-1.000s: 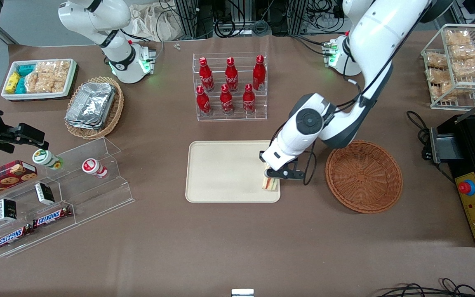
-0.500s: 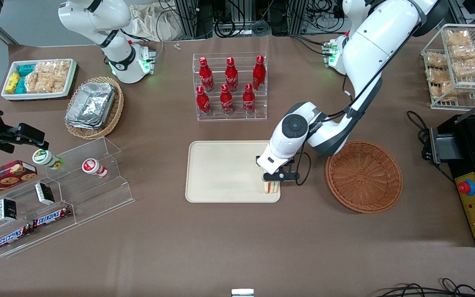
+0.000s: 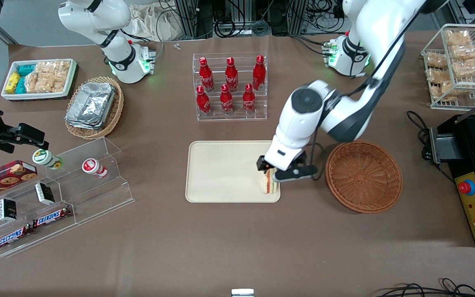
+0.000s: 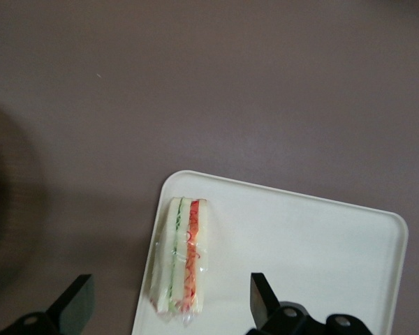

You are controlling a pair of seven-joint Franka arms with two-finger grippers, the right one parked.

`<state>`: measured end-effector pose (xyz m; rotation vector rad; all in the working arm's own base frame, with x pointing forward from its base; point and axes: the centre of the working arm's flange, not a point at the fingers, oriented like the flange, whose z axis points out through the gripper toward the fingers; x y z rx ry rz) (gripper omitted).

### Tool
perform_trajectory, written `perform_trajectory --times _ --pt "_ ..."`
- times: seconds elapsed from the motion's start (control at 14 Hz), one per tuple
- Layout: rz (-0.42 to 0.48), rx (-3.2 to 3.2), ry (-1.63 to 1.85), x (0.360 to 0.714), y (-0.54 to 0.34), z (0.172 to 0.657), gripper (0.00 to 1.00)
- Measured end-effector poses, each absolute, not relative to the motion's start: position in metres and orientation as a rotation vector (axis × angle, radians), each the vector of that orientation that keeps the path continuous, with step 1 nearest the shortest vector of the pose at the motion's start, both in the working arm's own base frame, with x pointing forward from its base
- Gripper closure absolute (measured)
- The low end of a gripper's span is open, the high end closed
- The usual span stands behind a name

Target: Place sandwich from basket to tray

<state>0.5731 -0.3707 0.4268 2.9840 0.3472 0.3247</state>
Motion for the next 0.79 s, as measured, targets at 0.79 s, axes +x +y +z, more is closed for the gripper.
perform_trajectory --times 0.79 --pt "-0.14 3.119 0.134 0.561 -0.119 0.647 0.0"
